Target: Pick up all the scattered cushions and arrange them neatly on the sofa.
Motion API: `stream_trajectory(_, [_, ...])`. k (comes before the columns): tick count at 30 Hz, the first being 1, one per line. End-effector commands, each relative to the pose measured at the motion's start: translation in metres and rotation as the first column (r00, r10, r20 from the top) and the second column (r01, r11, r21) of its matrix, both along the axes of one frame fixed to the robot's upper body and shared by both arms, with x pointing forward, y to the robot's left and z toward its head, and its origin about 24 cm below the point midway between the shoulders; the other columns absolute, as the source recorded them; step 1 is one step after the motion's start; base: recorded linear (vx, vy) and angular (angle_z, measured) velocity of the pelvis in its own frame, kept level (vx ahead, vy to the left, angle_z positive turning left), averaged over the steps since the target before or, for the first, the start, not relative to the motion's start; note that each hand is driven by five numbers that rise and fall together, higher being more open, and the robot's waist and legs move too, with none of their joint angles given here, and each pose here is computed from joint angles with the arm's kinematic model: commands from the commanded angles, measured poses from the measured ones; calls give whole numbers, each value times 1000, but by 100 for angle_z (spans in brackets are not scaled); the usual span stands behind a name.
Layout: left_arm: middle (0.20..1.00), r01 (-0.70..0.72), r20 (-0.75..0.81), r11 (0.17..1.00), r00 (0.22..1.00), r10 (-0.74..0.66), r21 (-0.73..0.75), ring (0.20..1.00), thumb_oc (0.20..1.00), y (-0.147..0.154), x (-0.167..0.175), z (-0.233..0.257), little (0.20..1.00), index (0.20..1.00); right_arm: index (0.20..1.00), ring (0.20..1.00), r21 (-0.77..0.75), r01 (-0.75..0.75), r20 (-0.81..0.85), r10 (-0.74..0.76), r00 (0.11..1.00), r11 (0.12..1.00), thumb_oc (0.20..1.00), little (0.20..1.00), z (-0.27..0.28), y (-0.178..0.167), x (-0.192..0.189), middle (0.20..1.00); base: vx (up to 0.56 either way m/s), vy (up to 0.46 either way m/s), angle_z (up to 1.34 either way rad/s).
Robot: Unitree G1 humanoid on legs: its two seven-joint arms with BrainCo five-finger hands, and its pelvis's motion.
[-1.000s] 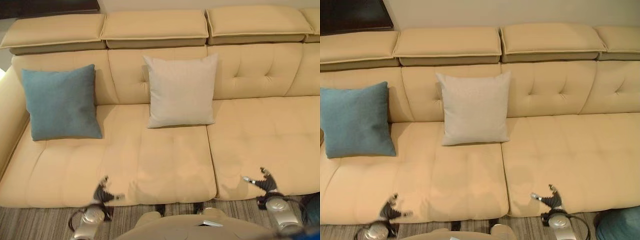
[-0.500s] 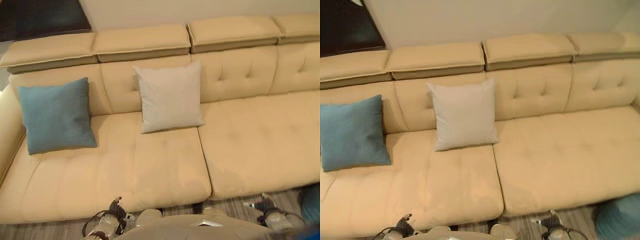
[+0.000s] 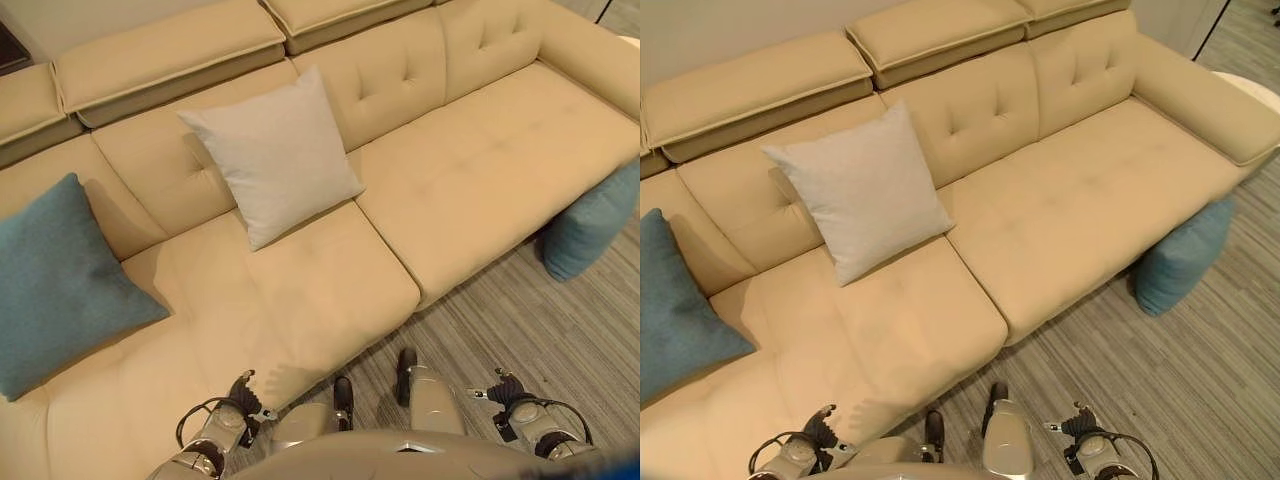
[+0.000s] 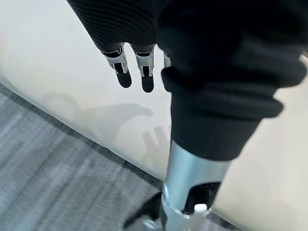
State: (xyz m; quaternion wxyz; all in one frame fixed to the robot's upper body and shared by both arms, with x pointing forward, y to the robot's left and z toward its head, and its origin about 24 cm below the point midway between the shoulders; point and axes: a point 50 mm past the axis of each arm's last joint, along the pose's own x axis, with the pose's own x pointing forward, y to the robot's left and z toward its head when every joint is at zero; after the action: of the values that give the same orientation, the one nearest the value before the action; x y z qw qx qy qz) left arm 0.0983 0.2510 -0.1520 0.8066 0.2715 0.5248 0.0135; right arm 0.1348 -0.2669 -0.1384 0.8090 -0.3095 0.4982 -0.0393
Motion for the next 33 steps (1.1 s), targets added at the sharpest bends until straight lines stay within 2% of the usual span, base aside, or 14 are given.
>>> stream_trajectory(1, [1000,28,-18,998,999,-27,56,1000,1000,10,0,2,1000,1000,1000,1000,-52,-8,81,12,997,999,1000,1000,12,-11,16,1000,-135,-118,-146])
stream_trajectory(6, [1000,44,2,998,999,-44,52,1000,1000,1,8,1,1000,1000,1000,1000,-48,6,75,-2,997,999,1000,1000,8,-8,10,1000,-35,-174,-72])
stream_trajectory(7, [1000,82,25,996,996,-82,36,1000,1000,-10,18,2,1000,1000,1000,1000,-37,66,40,-65,997,997,1000,1000,2,-8,-8,1000,-97,-167,-20])
stream_trajectory(9, [1000,92,76,996,993,-91,-14,1000,1000,-28,31,3,1000,1000,1000,1000,-45,94,12,-94,996,995,1000,1000,-1,-10,-17,1000,-143,-25,14])
stream_trajectory(13, [1000,118,57,993,992,-117,-7,1000,1000,-31,31,1,1000,1000,1000,1000,-20,157,37,-156,987,987,1000,1000,-1,-10,-16,1000,-60,136,-103])
stream_trajectory(21, [1000,112,82,994,990,-113,11,1000,1000,-23,38,6,1000,1000,1000,1000,-18,114,55,-113,992,993,1000,1000,0,-1,-5,1000,-85,99,-127])
stream_trajectory(28, [1000,74,62,997,995,-75,17,1000,1000,-16,30,4,1000,1000,1000,1000,-30,124,54,-122,991,992,1000,1000,1,-6,-8,1000,47,-94,-57])
stream_trajectory(33, [1000,112,89,994,990,-109,-19,1000,1000,-31,40,5,1000,1000,1000,1000,-24,166,79,-164,983,986,1000,1000,2,-10,-11,1000,123,-215,-6])
